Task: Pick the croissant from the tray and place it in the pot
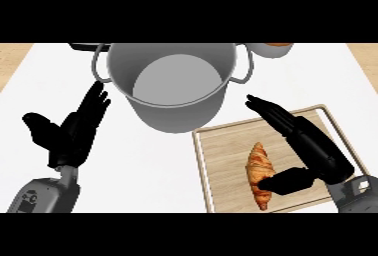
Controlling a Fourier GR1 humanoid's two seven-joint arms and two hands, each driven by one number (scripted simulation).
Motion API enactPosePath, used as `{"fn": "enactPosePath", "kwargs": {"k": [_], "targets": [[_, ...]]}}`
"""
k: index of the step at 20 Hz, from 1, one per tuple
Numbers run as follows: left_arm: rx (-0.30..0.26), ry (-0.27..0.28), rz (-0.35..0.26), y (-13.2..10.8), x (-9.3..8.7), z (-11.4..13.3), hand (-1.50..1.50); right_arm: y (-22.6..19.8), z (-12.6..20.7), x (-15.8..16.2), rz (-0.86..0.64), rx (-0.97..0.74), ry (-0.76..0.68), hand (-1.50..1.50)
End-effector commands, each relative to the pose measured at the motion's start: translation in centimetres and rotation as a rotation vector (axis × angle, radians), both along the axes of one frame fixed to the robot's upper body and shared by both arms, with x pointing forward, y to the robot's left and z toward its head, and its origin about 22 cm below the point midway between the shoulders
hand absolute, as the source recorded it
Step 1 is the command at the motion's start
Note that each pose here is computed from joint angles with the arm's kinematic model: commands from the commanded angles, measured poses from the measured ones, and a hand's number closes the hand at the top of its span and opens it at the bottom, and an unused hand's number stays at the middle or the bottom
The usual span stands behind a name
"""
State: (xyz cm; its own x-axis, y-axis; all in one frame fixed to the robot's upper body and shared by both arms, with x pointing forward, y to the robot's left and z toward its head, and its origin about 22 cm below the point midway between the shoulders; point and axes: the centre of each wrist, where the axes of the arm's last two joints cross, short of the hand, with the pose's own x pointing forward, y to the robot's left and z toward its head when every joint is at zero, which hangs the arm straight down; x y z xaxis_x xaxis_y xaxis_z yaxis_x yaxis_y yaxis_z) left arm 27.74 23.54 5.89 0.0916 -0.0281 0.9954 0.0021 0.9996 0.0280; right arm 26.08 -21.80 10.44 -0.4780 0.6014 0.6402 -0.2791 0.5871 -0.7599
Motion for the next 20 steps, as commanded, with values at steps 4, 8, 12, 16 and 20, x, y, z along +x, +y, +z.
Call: {"fn": "enactPosePath", "kwargs": {"k": [4,8,12,16,20], "targets": [[-0.008,0.017,0.038,0.1,-1.1,0.2,0.00,0.3,8.1,-3.3,-0.035,-0.395,-0.073,-1.50],[-0.010,0.030,0.021,-0.2,-0.4,0.1,0.00,2.2,11.9,-4.8,-0.019,-0.557,-0.030,-1.50],[-0.016,0.005,-0.014,-0.3,-0.9,-0.1,0.00,3.6,12.8,-5.3,-0.036,-0.709,0.086,-1.50],[0.005,0.002,-0.014,-0.2,-0.1,1.2,0.00,6.1,13.5,-4.5,-0.081,-0.793,0.178,-1.50],[-0.028,0.006,-0.019,-0.3,-0.4,1.3,0.00,7.3,13.3,-3.2,-0.153,-0.851,0.250,-1.50]]}}
